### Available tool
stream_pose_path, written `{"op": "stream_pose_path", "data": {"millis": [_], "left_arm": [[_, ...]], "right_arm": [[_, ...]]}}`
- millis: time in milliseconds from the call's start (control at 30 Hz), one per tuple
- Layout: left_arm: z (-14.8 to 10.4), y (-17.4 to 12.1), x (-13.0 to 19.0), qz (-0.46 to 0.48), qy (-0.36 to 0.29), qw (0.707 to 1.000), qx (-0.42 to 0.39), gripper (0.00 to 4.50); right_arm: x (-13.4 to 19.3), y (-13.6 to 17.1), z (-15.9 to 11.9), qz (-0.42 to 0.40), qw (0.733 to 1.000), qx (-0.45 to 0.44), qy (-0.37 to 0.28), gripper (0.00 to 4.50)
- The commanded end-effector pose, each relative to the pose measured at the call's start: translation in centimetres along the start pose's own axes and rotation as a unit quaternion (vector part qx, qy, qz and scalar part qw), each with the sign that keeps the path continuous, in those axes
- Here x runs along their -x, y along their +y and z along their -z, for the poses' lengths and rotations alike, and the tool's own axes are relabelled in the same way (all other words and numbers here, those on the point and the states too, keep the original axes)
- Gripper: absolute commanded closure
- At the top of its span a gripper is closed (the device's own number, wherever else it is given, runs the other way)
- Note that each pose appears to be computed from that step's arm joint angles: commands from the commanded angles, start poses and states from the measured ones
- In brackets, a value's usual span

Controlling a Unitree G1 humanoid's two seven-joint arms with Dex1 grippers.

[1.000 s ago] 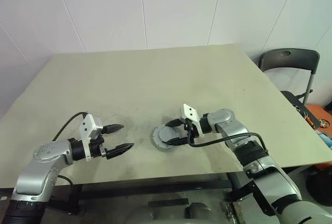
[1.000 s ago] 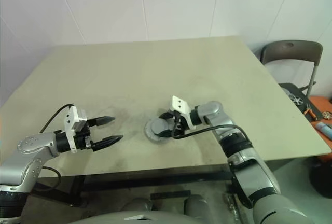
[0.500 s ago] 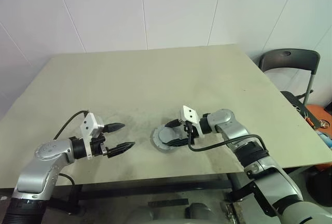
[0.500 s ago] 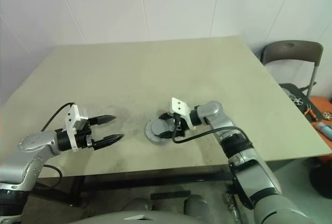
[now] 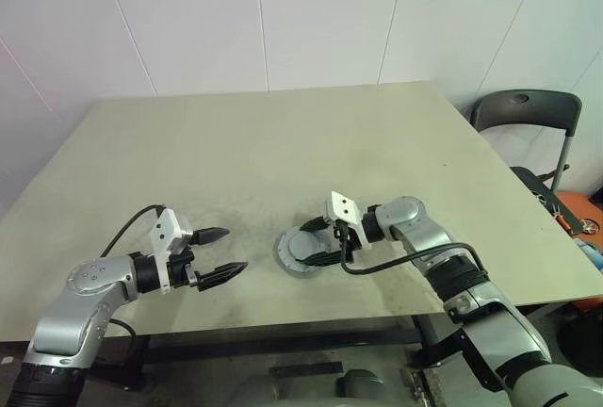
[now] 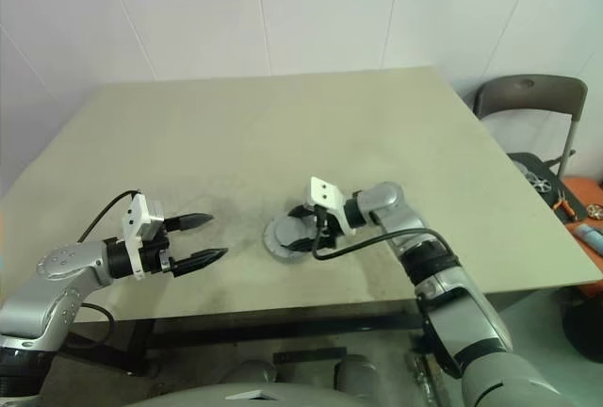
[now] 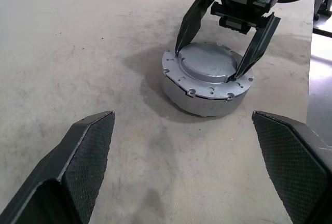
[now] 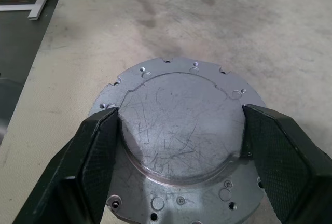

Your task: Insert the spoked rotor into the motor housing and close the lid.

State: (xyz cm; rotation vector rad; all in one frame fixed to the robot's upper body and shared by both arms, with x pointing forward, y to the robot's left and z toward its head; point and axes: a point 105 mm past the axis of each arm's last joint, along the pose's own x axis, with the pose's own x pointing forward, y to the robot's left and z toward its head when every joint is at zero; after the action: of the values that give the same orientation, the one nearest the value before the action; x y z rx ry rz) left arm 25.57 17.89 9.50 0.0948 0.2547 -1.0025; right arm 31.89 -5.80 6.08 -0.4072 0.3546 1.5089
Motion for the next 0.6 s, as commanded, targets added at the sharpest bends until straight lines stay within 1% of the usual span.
{"op": "stream_pose_path", "data": {"millis": [33,133,200,233,333,467,600], "left_arm": [[-1.1,0.0,0.0,0.000,-0.013,1.000,-0.020,0.00],[-1.1,0.0,0.0,0.001,-0.014,1.000,-0.019,0.00],[-1.1,0.0,0.0,0.001,-0.014,1.000,-0.019,0.00],[-1.1,0.0,0.0,0.001,-0.014,1.000,-0.019,0.00],[-1.1,0.0,0.0,0.002,-0.014,1.000,-0.019,0.00],[-1.1,0.1,-0.1,0.002,-0.014,1.000,-0.020,0.00],[-1.2,0.1,-0.1,0.003,-0.014,1.000,-0.021,0.00]], "right_arm": [[0.8,0.7,4.6,0.009,0.996,-0.043,0.081,1.10],[0.9,0.7,4.7,0.012,0.995,-0.053,0.078,1.10],[0.9,0.8,4.6,0.010,0.996,-0.055,0.076,0.35],[0.9,0.9,4.4,0.008,0.996,-0.054,0.073,0.09],[0.9,1.0,4.0,0.007,0.997,-0.046,0.069,0.04],[1.0,0.5,3.5,0.025,0.997,-0.024,0.064,0.04],[1.0,0.1,2.2,0.037,0.998,0.008,0.049,0.04]]}}
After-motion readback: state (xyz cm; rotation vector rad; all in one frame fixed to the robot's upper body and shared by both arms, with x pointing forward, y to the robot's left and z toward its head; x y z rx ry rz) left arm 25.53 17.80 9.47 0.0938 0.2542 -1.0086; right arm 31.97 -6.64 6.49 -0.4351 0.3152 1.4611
